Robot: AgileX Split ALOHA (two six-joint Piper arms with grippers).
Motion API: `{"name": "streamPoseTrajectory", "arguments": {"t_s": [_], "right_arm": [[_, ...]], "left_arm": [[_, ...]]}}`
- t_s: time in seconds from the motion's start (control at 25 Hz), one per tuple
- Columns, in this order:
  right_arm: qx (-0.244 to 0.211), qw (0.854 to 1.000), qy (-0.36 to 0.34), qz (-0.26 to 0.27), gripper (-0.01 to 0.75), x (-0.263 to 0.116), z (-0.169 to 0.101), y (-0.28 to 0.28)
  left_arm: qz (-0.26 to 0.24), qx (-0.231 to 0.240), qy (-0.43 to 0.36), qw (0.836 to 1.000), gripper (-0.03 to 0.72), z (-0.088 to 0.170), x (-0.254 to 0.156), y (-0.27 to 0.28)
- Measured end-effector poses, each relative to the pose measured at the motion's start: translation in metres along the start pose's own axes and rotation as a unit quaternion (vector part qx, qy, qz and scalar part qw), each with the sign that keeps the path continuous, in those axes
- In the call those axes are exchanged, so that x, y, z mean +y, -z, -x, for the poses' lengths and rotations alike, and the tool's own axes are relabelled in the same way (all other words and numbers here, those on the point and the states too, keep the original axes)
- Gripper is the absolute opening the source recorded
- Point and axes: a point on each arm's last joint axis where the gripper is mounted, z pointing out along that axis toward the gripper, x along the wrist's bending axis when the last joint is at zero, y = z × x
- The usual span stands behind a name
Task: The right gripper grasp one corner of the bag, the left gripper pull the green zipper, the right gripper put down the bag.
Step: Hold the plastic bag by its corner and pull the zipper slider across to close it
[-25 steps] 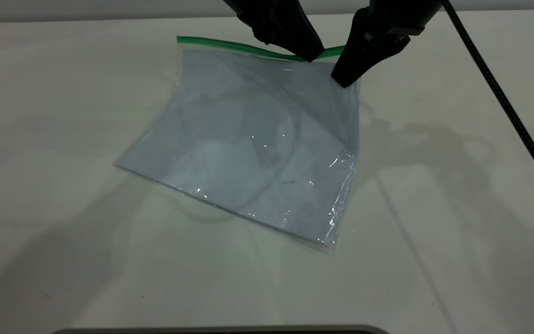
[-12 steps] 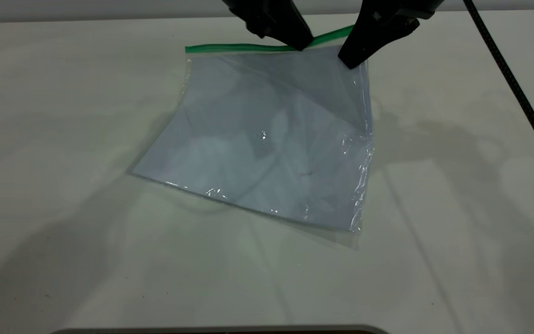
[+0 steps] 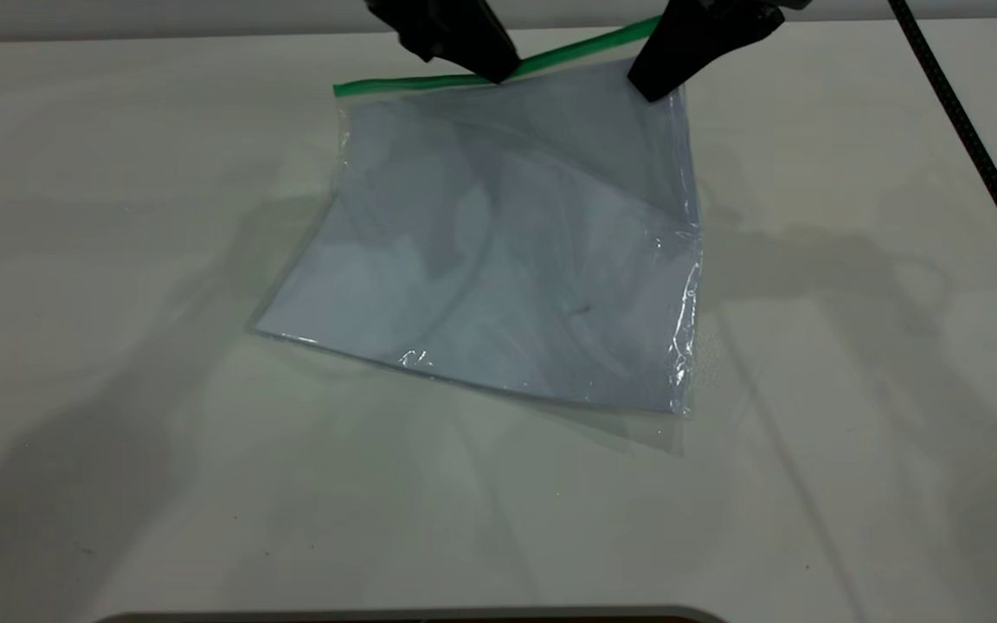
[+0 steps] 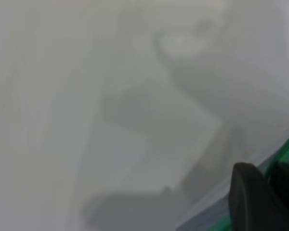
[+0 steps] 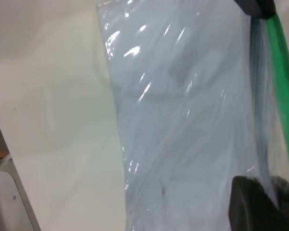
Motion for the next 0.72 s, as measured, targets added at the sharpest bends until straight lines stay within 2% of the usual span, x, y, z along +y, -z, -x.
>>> {"name": "streamPoseTrajectory", "arguments": {"t_s": [0.24, 0.4, 0.56, 0.72], "right_arm": [[0.013, 1.0, 0.001, -0.003, 0.034, -0.001, -0.002, 0.001], [0.014, 1.0, 0.002, -0.004, 0.034, -0.001, -0.002, 0.001], [0.014, 1.0, 0.004, -0.004, 0.034, -0.001, -0.002, 0.001], [0.014, 1.0, 0.007, -0.004, 0.034, -0.001, -0.002, 0.001]], "left_arm": [[-0.022, 0.037, 0.012, 0.999, 0.113, -0.02, -0.028, 0.007], [-0.033, 0.042, 0.022, 0.998, 0.113, -0.027, -0.043, 0.006], [-0.031, 0.041, 0.03, 0.998, 0.117, -0.028, -0.045, 0.008], [-0.005, 0.015, 0.045, 0.999, 0.124, -0.023, -0.035, 0.017]]}}
